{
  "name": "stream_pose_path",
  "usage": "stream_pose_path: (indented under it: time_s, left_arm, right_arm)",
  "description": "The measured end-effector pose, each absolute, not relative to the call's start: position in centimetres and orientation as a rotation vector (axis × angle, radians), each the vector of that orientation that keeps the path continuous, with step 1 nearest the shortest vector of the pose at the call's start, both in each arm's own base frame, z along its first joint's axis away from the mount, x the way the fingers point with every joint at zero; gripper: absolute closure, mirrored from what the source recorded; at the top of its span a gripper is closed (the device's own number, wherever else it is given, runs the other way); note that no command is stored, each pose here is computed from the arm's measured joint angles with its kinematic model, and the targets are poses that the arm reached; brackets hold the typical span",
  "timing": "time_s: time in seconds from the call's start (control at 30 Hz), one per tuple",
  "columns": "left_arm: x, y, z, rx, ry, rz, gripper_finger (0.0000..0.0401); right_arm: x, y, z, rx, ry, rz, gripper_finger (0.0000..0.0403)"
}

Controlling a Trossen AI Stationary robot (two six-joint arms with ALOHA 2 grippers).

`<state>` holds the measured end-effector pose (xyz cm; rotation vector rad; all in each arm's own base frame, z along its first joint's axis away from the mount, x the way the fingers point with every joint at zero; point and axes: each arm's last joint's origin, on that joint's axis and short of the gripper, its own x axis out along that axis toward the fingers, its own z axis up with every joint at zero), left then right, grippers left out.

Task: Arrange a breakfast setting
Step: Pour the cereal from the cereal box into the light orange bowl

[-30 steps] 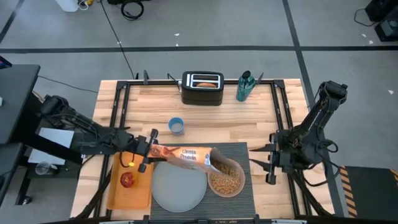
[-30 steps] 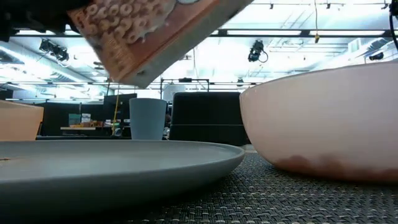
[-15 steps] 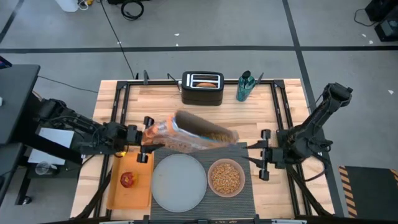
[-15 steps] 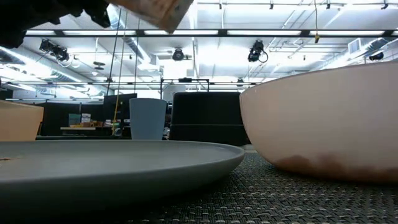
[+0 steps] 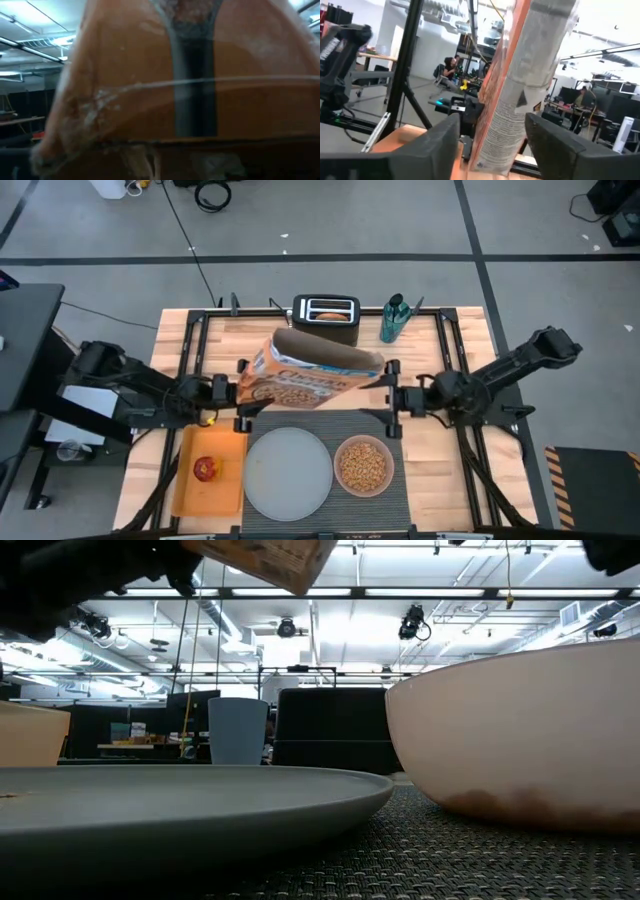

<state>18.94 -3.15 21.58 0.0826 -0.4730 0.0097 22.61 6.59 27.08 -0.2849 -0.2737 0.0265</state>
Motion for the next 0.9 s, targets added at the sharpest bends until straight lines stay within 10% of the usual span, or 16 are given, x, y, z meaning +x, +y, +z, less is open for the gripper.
stream_pose_path:
  time_s: [0.57,0.9]
  left_arm:
    - [22.4,-2.5,21.7,0.140,-0.475,0.002,0.0228]
    - [22.6,-1.6,21.2,0.128,-0.420,0.024,0.0228]
  right_arm:
    - [26.1,4.2,28.9,-0.240,-0.376,0.024,0.0056]
    - [26.7,3.5,29.5,-0.194,-0.345,0.016,0.0192]
